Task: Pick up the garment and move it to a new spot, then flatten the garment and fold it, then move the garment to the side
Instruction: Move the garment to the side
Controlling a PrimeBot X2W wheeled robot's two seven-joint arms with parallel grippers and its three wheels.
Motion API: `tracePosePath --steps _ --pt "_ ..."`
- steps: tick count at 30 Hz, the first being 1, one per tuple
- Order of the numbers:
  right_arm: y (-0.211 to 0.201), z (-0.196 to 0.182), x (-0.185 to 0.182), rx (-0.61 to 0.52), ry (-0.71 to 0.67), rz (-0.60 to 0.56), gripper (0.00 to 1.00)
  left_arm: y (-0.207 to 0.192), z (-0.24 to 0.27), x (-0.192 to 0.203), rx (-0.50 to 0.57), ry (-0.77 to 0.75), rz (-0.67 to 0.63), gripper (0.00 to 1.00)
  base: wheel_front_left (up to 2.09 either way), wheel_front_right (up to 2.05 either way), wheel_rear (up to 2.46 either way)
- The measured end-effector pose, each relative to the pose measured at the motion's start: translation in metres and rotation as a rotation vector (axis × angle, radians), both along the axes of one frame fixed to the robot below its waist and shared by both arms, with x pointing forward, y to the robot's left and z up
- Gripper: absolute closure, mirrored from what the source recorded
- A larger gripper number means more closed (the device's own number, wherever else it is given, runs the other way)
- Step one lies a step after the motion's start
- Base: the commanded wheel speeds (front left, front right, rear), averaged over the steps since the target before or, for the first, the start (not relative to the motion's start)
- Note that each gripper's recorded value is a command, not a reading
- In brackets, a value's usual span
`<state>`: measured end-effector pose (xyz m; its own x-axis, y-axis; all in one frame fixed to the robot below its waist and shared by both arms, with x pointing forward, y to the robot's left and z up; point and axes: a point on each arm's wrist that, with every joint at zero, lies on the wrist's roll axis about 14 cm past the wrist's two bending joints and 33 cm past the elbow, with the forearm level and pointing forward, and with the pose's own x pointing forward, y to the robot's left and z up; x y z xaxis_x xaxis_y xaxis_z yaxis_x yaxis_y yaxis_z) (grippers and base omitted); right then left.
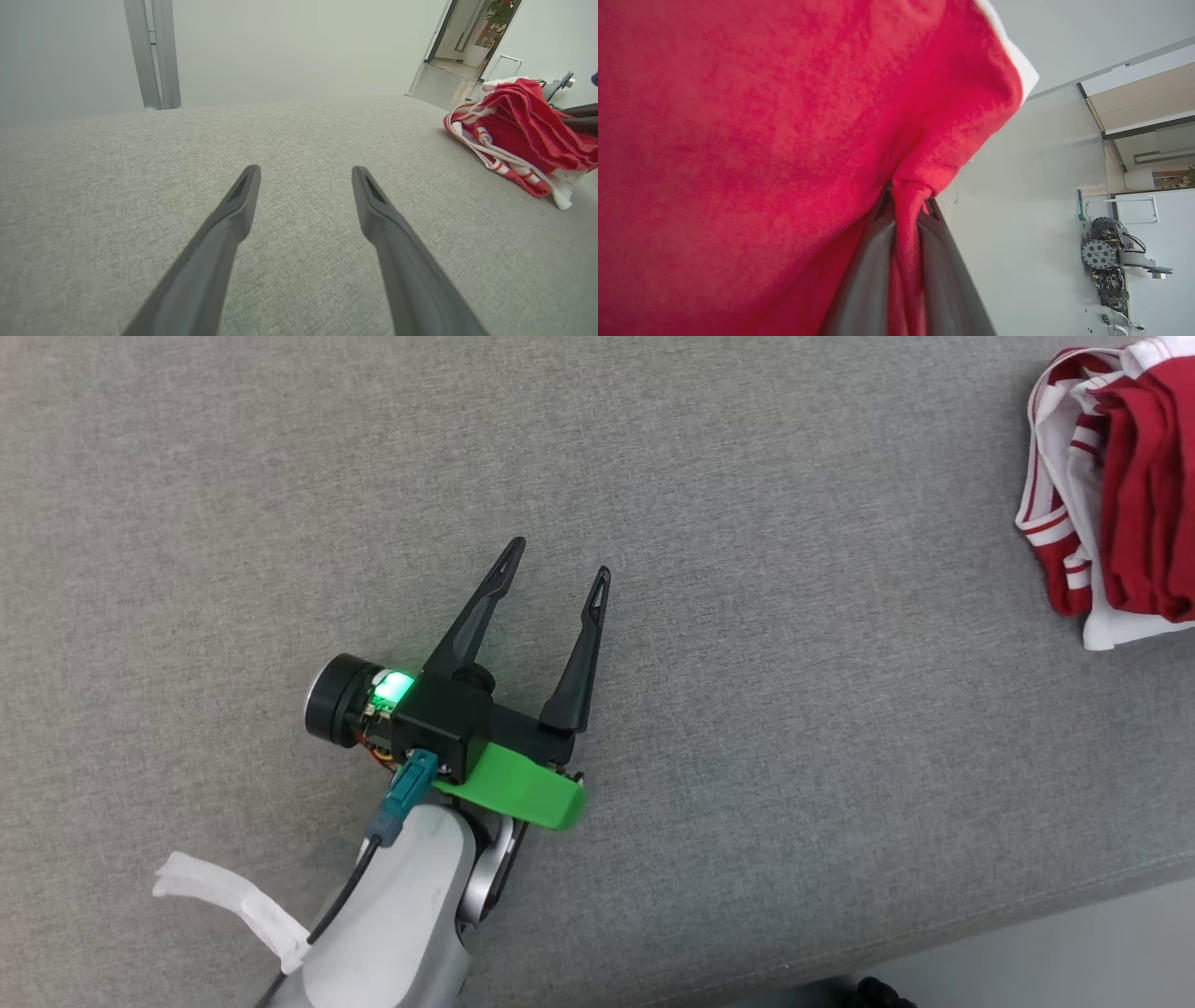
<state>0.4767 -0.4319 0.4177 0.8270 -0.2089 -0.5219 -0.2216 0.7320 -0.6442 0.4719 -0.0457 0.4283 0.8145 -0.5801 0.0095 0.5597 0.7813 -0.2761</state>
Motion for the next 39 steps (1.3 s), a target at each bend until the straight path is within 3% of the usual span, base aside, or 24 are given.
tracePosePath --steps 1,2,3,8,15,22,29,39 --pt "0.001 -0.003 0.003 0.007 -0.002 -0.003 1.0 0.003 -0.002 0.001 0.004 0.005 0.007 0.0 0.0 0.0 0.0" --pt "0.003 -0.006 0.005 0.011 -0.002 -0.002 0.37 0.005 -0.004 0.001 0.008 0.009 0.013 0.0 0.0 0.0 0.0" --pt "0.004 -0.007 0.008 0.013 -0.002 -0.001 0.0 0.007 -0.005 0.001 0.009 0.013 0.019 0.0 0.0 0.0 0.0" --pt "0.01 -0.006 0.011 0.033 -0.025 -0.006 0.0 0.014 0.002 0.002 0.012 0.002 0.041 0.0 0.0 0.0 0.0" --pt "0.035 0.035 0.029 0.078 -0.162 0.045 0.0 0.021 0.026 -0.007 0.001 -0.032 0.068 0.0 0.0 0.0 0.0" --pt "0.097 0.089 0.045 0.257 -0.379 0.136 0.0 0.041 0.053 -0.022 -0.01 -0.066 0.134 0.0 0.0 0.0 0.0" --pt "0.155 0.133 0.03 0.531 -0.585 0.183 0.0 0.075 0.081 -0.038 -0.015 -0.116 0.236 0.0 0.0 0.0 0.0" --pt "0.222 0.135 -0.022 0.876 -0.731 0.153 0.0 0.13 0.102 -0.069 -0.006 -0.157 0.392 0.0 0.0 0.0 0.0"
